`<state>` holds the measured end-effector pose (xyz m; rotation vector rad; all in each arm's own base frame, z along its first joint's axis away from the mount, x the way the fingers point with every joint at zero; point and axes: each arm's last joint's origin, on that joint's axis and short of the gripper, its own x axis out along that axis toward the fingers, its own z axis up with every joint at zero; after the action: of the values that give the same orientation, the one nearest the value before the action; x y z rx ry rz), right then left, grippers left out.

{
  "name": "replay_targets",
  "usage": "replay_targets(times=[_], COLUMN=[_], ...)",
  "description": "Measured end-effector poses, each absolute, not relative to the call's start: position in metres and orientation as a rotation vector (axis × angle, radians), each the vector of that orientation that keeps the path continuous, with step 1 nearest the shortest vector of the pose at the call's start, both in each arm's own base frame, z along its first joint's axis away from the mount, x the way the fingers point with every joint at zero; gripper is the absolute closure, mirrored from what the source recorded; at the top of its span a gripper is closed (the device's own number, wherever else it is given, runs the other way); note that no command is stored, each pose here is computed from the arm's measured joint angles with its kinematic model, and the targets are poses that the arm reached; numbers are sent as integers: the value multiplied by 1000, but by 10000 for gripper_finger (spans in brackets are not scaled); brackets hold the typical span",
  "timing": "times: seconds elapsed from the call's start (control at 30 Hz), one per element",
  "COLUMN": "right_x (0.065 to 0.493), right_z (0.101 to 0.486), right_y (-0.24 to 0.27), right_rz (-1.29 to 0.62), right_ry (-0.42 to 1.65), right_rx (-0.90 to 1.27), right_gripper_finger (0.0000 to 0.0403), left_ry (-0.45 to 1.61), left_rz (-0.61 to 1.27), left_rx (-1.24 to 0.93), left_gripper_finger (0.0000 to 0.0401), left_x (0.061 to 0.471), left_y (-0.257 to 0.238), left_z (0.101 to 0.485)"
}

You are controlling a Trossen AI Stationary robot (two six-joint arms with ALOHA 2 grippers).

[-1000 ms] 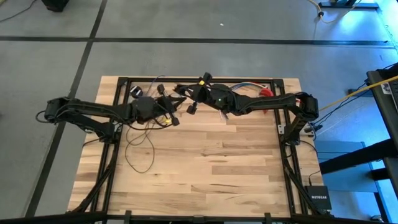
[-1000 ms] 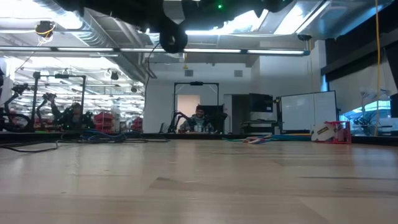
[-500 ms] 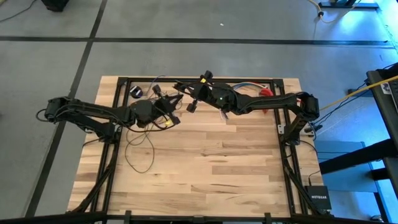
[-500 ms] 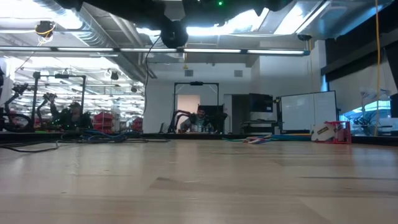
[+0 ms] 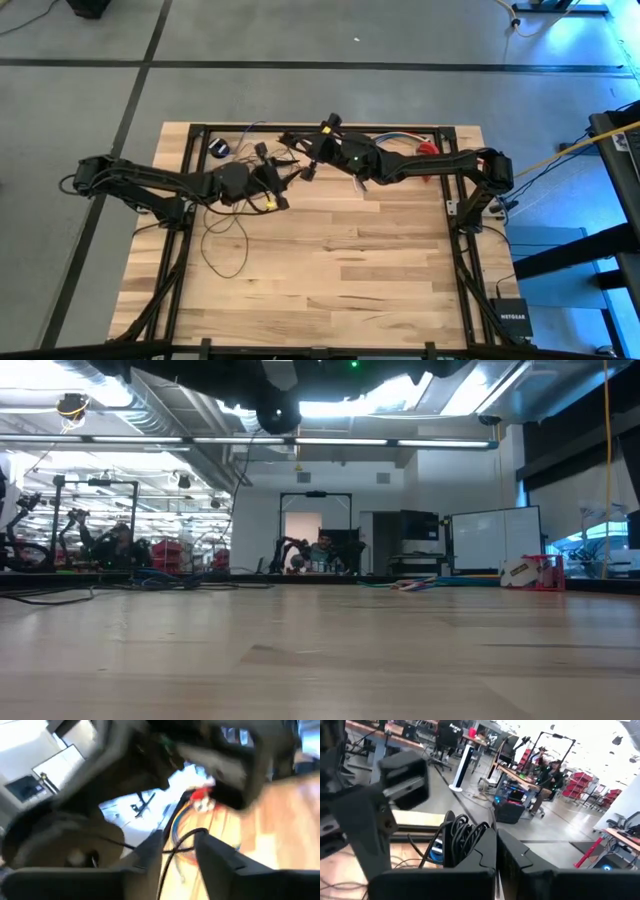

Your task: Coiling cords

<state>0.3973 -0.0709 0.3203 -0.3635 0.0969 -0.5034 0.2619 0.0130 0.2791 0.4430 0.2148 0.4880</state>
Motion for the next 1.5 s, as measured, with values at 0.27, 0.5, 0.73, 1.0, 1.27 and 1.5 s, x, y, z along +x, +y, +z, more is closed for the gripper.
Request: replay_targets(times=[0.27, 0.5, 0.73, 1.0, 1.27, 1.5], right_x=[397, 397, 397, 397, 397, 397], right_z=[321, 320, 320, 319, 320, 320], right_y=[-71, -71, -71, -71, -71, -71], right_rz=[-504, -499, -499, -499, -497, -497], right_ry=[100, 109, 111, 112, 112, 113], right_rx=[-365, -368, -368, -369, -388, -393], right_gripper_finger=[397, 397, 397, 397, 397, 397], left_ry=[405, 398, 364, 482, 515, 572], left_rz=[534, 577, 631, 680, 598, 692], left_rx=[611, 635, 597, 467, 331, 288], left_gripper_finger=[214, 209, 209, 209, 209, 209], left_x=[250, 237, 217, 206, 209, 206], left_y=[-5, -23, -32, -19, -4, 15], left_z=[293, 305, 317, 288, 272, 267])
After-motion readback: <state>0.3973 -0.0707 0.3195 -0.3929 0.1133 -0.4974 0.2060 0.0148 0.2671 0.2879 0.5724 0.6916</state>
